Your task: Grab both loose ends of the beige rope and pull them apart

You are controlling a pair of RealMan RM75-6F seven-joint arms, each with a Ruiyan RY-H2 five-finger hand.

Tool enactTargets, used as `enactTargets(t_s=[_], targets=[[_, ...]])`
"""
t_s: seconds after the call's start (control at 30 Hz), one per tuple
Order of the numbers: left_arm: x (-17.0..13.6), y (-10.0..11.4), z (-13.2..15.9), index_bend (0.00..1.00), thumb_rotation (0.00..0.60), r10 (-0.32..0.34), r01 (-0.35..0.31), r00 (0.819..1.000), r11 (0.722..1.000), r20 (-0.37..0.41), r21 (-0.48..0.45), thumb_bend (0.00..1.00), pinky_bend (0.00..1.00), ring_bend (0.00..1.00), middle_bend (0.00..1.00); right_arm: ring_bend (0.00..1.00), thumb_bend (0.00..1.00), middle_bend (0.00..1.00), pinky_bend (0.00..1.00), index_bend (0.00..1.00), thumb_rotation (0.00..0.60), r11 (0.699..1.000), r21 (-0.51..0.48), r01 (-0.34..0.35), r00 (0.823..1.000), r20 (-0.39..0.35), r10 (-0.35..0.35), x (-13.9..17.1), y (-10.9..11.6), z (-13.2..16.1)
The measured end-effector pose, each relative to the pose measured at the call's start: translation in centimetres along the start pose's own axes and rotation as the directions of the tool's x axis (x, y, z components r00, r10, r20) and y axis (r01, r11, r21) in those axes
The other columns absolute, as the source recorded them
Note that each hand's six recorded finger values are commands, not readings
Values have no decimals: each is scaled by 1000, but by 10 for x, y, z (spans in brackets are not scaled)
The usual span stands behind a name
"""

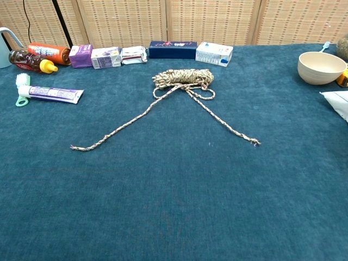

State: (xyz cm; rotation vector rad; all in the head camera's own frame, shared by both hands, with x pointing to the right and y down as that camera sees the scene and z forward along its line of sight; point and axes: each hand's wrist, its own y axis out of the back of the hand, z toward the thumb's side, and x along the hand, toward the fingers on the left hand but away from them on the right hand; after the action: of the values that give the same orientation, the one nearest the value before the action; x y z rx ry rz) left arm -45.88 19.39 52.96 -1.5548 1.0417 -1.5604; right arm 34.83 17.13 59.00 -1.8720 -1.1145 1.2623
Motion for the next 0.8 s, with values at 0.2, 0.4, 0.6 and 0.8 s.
enactTargets(t_s=[0.2,0.4,0.6,0.8], targets=[[5,2,-1,232,475,-3,3,1000,1000,-7,11,300,0,29,62,145,299,190,62,364,600,996,-14,-86,989,-118,84,-27,-19,35],[11,0,1,232,474,-10,10,1000,1000,-6,7,300,0,29,62,144,232,190,59,363,600,988,-31,-148,969,-206,139,-50,-42,71],[15,-1,-1,232,476,-13,13,1000,1000,-18,12,300,0,28,62,143,104,188,59,355,600,979,-28,-203,952,-239,190,-68,-65,91],[19,0,0,232,476,-11,11,1000,1000,-19,17,300,0,26,62,142,81,183,58,354,600,972,-39,-231,946,-241,216,-81,-88,105]])
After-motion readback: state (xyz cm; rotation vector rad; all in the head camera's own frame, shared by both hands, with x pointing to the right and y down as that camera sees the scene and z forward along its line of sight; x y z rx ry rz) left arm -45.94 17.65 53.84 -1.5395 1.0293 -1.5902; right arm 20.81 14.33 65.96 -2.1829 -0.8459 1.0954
